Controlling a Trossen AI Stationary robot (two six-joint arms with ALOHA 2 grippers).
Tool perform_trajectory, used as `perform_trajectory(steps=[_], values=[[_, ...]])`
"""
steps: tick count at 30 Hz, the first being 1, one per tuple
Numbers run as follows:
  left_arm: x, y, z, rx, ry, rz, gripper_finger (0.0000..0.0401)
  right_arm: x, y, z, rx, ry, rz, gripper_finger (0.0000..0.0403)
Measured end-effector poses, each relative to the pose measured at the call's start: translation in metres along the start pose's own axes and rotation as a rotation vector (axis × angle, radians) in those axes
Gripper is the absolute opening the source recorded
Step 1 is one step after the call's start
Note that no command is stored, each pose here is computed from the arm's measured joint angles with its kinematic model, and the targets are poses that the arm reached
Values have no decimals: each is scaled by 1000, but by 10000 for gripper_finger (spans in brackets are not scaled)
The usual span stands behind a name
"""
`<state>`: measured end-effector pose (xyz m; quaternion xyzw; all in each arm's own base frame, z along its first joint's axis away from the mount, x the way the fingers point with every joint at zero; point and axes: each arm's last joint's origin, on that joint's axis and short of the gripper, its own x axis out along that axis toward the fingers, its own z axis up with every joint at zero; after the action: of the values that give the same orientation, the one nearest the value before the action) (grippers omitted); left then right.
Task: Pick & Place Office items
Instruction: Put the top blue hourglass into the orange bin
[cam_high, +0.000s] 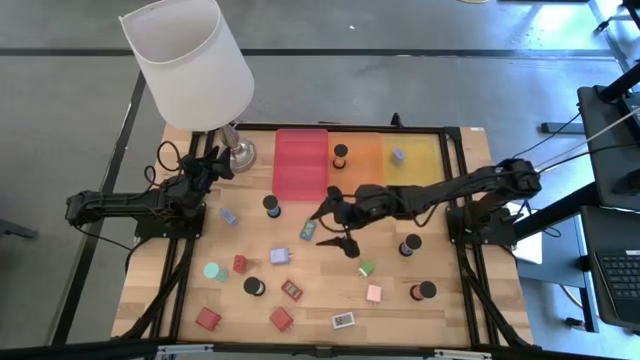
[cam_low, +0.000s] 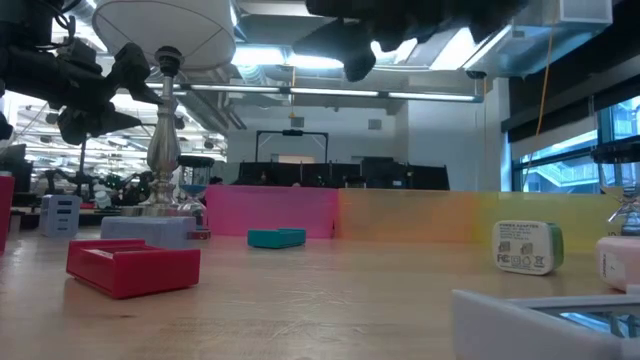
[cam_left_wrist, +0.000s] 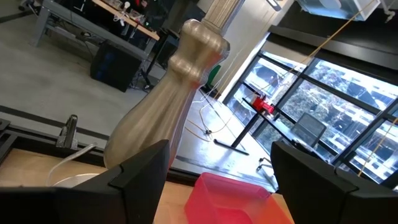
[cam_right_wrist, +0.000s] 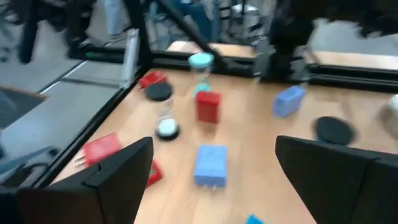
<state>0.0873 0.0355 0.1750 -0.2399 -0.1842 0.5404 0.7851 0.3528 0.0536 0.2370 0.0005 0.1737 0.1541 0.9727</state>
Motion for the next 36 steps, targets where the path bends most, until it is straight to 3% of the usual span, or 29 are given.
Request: perform_trajectory(steps=[13,22,29,36], values=[[0,0,0,0,0,-1,276,7,11,-5,41,13,73,343],[0,0,0,0,1,-1,276,7,11,-5,65,14,76,394],[0,0,0,0,1,-1,276,8,18,-4,-117,-3,68,398],[0,0,0,0,1,-1,276,9,18,-3,-217,-16,28,399]])
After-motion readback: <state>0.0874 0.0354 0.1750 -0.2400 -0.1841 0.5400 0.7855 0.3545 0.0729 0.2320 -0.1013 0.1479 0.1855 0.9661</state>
